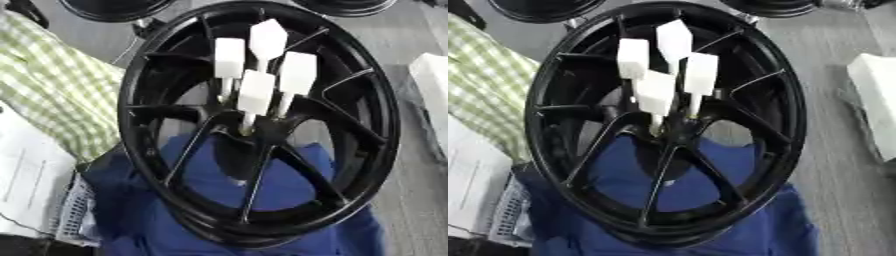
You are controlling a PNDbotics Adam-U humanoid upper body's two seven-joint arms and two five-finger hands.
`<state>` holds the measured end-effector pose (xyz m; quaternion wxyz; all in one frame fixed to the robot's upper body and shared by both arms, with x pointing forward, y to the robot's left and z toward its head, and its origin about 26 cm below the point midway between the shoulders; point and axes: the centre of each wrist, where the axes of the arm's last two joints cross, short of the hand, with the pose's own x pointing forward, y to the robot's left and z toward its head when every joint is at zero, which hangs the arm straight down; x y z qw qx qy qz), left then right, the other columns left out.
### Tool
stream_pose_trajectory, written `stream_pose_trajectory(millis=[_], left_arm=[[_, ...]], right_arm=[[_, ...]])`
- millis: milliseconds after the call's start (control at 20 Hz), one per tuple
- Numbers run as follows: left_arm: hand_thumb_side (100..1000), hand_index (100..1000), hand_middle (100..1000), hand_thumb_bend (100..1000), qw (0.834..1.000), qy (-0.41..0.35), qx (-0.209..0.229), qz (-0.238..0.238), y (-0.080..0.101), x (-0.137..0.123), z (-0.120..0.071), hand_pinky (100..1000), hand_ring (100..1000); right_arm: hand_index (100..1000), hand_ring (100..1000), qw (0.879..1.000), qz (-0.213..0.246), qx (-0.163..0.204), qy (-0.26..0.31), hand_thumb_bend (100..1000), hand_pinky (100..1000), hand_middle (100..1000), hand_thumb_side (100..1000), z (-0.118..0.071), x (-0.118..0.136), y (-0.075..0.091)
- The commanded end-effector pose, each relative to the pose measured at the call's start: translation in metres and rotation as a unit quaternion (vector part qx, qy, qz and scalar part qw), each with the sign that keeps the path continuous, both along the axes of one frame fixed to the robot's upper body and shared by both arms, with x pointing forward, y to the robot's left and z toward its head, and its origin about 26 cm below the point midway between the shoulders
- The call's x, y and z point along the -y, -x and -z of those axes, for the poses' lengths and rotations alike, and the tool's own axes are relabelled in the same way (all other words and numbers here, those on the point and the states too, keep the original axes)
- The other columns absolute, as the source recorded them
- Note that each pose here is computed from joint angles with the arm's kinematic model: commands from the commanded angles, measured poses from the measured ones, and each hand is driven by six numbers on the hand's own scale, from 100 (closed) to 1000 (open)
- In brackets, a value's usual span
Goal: Pull the pin out of the wheel hub.
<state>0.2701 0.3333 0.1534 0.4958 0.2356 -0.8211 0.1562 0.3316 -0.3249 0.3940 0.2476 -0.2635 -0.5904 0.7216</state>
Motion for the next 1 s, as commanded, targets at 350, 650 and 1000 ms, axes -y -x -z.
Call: stream_pose_trajectory(millis=[350, 650, 1000], left_arm=[[492, 727, 593, 552, 1.0, -0.016, 0.007, 0.01, 0.002, -0.001, -0.009, 673, 588], [493, 726, 593, 553, 1.0, -0.013, 0.006, 0.012, 0.002, 0.0, -0.009, 672, 587], [493, 725, 593, 554, 1.0, -0.012, 0.005, 0.016, 0.001, 0.002, -0.009, 671, 587]], right_arm=[[813, 831, 1.0, -0.012, -0.012, 0.014, 147, 869, 766, 480, -0.008, -0.034, -0.01], [828, 840, 0.999, -0.027, -0.03, -0.007, 124, 875, 774, 530, -0.001, -0.06, -0.001], [837, 845, 0.998, -0.03, -0.058, -0.003, 116, 878, 779, 570, 0.006, -0.079, 0.01]])
